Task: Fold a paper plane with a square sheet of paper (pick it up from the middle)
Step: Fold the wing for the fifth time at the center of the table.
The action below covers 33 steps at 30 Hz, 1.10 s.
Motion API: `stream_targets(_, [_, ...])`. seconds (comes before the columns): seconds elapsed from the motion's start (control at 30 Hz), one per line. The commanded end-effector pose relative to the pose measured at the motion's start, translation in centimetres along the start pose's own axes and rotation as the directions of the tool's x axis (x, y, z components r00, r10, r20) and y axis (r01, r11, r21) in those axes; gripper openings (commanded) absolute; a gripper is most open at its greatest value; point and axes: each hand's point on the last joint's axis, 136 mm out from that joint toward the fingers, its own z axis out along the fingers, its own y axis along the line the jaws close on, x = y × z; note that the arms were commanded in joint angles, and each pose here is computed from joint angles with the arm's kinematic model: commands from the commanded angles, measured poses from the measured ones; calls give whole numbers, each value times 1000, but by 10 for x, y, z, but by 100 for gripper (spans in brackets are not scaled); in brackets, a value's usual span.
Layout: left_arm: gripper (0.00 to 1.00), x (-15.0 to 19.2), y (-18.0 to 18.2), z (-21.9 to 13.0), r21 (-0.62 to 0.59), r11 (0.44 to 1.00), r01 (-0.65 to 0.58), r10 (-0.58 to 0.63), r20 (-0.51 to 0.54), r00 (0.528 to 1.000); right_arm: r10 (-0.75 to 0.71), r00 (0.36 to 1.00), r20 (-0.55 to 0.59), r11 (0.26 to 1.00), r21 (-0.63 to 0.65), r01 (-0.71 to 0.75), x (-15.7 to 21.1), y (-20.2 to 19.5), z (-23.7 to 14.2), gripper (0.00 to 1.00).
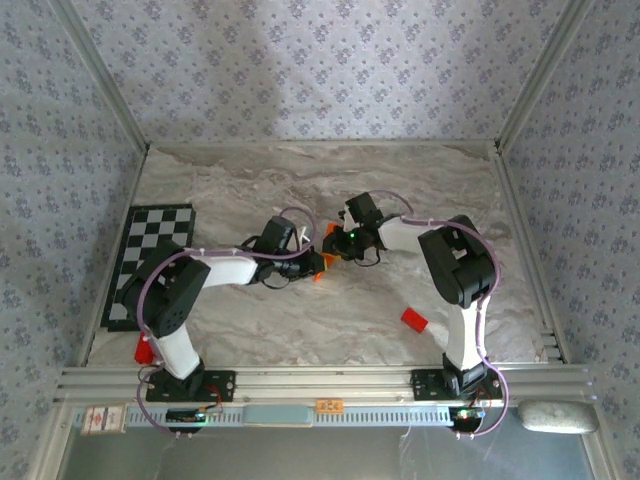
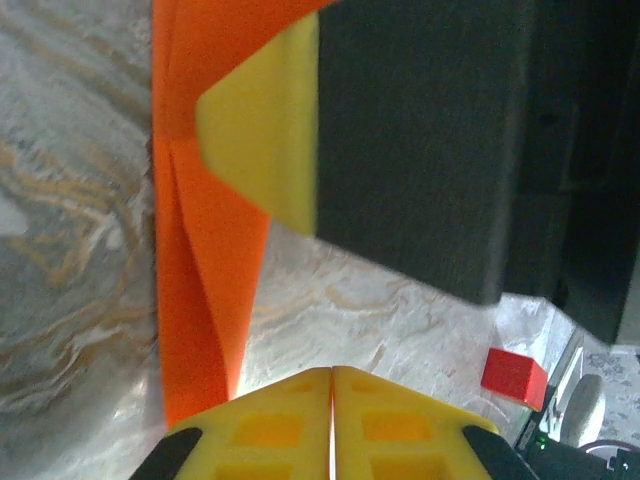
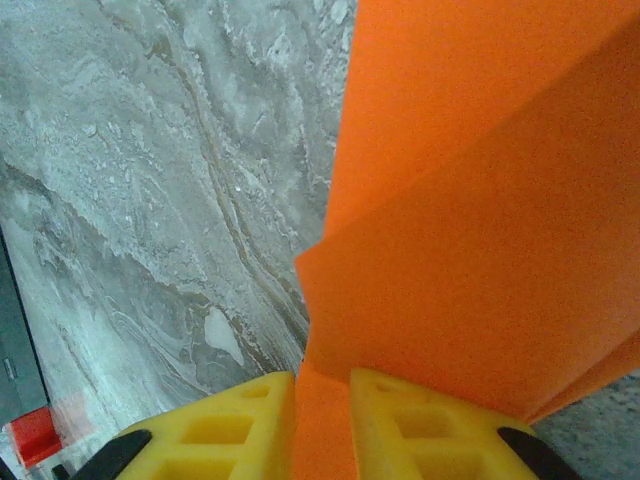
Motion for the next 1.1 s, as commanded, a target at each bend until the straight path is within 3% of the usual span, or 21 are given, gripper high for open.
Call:
stream_targets(0.0, [8, -11, -15, 8, 45, 999, -18, 17, 9, 1000, 67, 996, -54, 990, 125, -60, 17, -32, 11, 24])
stream_targets(1.07, [1, 9, 38, 17, -160, 986, 36, -43, -40, 998, 106, 990, -91, 973, 213, -84, 27, -48, 11, 22])
